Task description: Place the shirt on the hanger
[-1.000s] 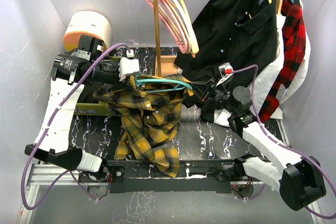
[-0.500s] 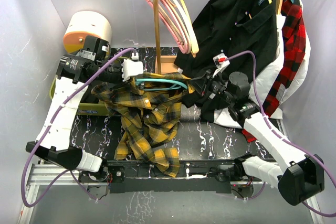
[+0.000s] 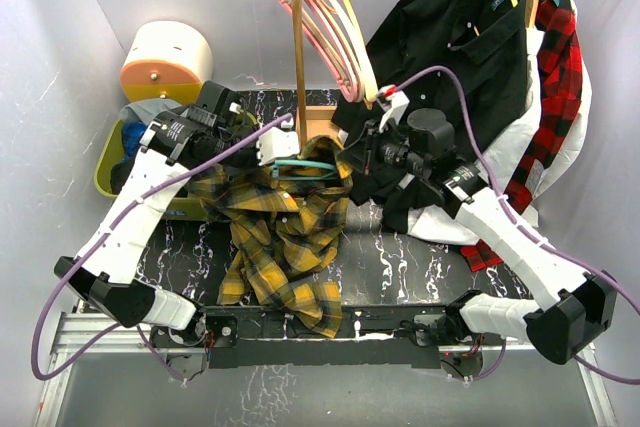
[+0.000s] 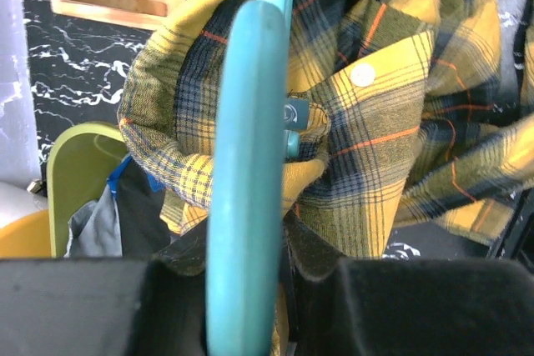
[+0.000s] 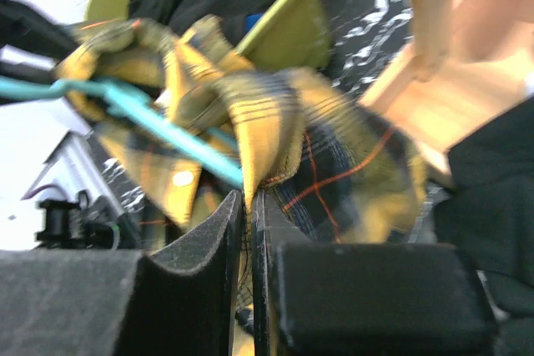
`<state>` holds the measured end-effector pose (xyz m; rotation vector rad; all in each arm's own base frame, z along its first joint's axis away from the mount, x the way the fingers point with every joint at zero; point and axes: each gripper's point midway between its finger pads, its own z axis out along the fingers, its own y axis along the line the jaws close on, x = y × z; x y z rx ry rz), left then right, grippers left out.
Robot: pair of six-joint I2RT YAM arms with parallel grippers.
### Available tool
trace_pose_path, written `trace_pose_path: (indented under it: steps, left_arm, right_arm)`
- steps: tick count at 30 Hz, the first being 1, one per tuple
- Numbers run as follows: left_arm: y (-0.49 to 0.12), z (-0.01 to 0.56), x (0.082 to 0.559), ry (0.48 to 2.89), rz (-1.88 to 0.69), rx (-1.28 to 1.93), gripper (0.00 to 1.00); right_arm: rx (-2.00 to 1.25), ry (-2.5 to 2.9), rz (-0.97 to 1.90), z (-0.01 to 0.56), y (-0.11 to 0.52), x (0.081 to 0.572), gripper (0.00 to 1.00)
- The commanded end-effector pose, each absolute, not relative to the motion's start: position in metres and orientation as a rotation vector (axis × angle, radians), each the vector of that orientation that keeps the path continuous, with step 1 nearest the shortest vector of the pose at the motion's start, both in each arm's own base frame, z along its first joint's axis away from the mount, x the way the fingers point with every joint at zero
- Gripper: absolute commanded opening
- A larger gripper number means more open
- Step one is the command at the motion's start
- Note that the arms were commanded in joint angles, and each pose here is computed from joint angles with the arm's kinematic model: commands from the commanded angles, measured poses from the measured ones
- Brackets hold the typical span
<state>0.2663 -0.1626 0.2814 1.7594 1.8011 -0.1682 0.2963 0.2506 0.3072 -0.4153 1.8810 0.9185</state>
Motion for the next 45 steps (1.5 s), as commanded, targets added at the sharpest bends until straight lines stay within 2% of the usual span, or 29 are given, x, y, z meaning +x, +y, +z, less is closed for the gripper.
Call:
trace_pose_path:
  steps: [1, 7, 14, 21, 26, 31, 39, 42, 43, 45]
  left_arm:
    - [-0.171, 0.325, 0.280, 1.745, -0.145, 1.548, 0.00]
    - [-0.165, 0.359, 0.283, 1.699, -0.148, 1.394, 0.00]
    - [-0.145, 0.407, 0.278, 1.614, -0.094, 1.262, 0.00]
    - [-0.139, 0.477, 0.266, 1.466, -0.095, 1.126, 0.00]
    - [-0.133, 0.510, 0.268, 1.398, -0.058, 1.048, 0.00]
    - [-0.132, 0.495, 0.283, 1.451, -0.066, 0.987, 0.00]
    - [-0.109, 0.417, 0.309, 1.675, -0.071, 0.799, 0.00]
    - [-0.112, 0.412, 0.306, 1.689, -0.118, 0.809, 0.00]
    - [-0.113, 0.413, 0.305, 1.687, -0.128, 0.814, 0.00]
    - [-0.115, 0.410, 0.298, 1.684, -0.144, 0.868, 0.00]
  right_arm:
    - [-0.411, 1.814, 1.087, 0.342, 0.288, 0.274, 0.08]
    - [-0.369, 1.771, 1.336, 0.367, 0.334, 0.250, 0.08]
    - [-0.274, 1.561, 1.444, 0.476, 0.329, 0.243, 0.08]
    - [-0.310, 1.395, 1.546, 0.567, 0.363, 0.226, 0.08]
    - [-0.266, 1.362, 1.609, 0.591, 0.389, 0.234, 0.08]
    - [-0.149, 1.431, 1.658, 0.562, 0.403, 0.246, 0.08]
    - [0.125, 1.572, 1.692, 0.443, 0.402, 0.245, 0.08]
    - [0.086, 1.518, 1.734, 0.444, 0.415, 0.228, 0.08]
    - [0.042, 1.491, 1.758, 0.447, 0.419, 0.223, 0.16]
    - [-0.089, 1.412, 1.776, 0.454, 0.422, 0.211, 0.57]
